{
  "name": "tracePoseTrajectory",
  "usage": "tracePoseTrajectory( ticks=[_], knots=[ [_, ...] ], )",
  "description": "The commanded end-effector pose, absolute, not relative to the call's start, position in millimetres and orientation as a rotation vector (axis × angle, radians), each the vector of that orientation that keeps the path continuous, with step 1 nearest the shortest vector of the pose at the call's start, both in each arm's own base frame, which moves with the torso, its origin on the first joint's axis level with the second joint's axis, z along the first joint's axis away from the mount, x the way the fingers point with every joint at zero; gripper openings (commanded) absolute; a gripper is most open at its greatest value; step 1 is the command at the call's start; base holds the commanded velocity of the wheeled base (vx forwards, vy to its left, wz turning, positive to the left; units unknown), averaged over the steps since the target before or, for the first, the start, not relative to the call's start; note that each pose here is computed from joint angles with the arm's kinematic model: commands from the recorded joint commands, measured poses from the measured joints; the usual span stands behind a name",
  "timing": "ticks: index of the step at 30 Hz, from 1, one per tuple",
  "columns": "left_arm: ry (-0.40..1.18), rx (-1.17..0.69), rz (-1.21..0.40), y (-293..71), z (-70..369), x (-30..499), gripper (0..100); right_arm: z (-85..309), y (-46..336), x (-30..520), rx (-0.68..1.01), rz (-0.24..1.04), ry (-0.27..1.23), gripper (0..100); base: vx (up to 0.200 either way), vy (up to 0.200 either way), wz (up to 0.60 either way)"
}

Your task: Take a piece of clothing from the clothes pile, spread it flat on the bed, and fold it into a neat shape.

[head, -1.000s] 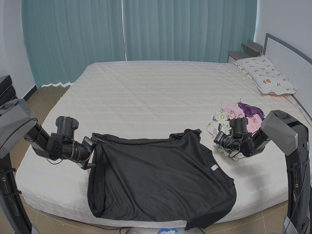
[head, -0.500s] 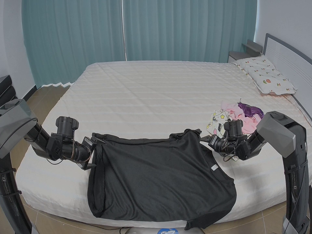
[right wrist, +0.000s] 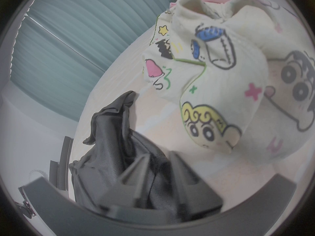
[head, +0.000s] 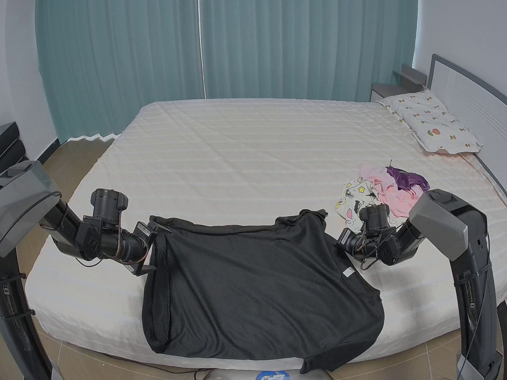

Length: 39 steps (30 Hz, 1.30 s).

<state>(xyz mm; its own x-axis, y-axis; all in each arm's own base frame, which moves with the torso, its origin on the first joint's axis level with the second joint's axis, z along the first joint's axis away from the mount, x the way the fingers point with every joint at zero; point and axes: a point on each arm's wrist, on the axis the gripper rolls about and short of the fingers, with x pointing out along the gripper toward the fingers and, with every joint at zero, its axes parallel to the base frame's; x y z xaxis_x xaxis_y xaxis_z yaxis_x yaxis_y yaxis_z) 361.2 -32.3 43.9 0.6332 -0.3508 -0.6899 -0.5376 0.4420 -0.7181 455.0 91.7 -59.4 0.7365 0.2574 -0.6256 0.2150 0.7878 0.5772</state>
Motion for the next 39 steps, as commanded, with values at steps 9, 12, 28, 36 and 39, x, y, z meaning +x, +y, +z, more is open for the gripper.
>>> tracePoseTrajectory(
  ticks=[9,12,28,36,39],
  knots=[
    [0.928,-1.155,0.141,-32,44,362,100,-17,63,447,0.676,-0.056,0.683,0,0.000,0.000,0.00],
    [0.929,-1.155,0.142,-32,44,361,100,-7,62,440,0.672,-0.056,0.680,0,0.000,0.000,0.00],
    [0.930,-1.155,0.143,-32,44,361,100,-5,62,406,0.477,-0.084,0.725,100,0.000,0.000,0.00],
    [0.932,-1.157,0.145,-32,43,361,100,20,85,421,0.497,-0.012,0.644,100,0.000,0.000,0.00],
    [0.933,-1.157,0.146,-32,43,361,100,32,101,436,0.548,0.017,0.597,100,0.000,0.000,0.00]
  ],
)
